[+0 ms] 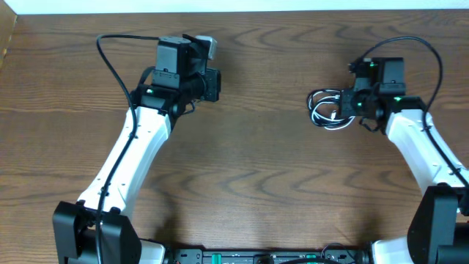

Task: Untangle cables

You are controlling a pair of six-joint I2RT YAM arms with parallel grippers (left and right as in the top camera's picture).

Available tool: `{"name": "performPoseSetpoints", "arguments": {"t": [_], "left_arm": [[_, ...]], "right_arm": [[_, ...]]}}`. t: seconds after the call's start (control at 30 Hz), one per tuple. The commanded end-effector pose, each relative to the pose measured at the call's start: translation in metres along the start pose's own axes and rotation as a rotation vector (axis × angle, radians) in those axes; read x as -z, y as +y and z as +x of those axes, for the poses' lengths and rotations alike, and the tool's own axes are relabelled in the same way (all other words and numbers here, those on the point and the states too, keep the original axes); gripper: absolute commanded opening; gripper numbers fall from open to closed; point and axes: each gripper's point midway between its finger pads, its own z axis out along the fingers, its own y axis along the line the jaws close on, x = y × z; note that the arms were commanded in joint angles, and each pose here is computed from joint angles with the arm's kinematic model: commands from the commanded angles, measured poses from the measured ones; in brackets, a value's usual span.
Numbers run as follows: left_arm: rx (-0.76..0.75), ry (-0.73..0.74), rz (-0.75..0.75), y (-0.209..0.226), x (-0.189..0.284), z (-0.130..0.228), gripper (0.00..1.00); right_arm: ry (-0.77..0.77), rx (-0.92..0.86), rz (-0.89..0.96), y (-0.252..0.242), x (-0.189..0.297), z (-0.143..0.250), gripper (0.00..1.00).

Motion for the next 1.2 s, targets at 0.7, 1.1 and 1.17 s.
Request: {"name": "performPoseSetpoints", "arguments": {"t": [0.7,1.1,1.17], "left_arm": [[-0.095,0.215,0.375,-0.108,-0.052,0.066,0.24],[-0.302,0.245,0.560,-0.166,-0.061,0.096,0.20],[-0.312,0.234,0.563,-0.167,-0.061,0.094,0.24]], "right_arm": [[-0.356,0.033,-0.161,0.090,0.150,-0.094,0.01],[-0.348,0.023,-0.134,0.085,0.150,-0.092,0.01],[-0.347,0.023,-0.139,0.086,0.149,-0.092,0.01]]}}
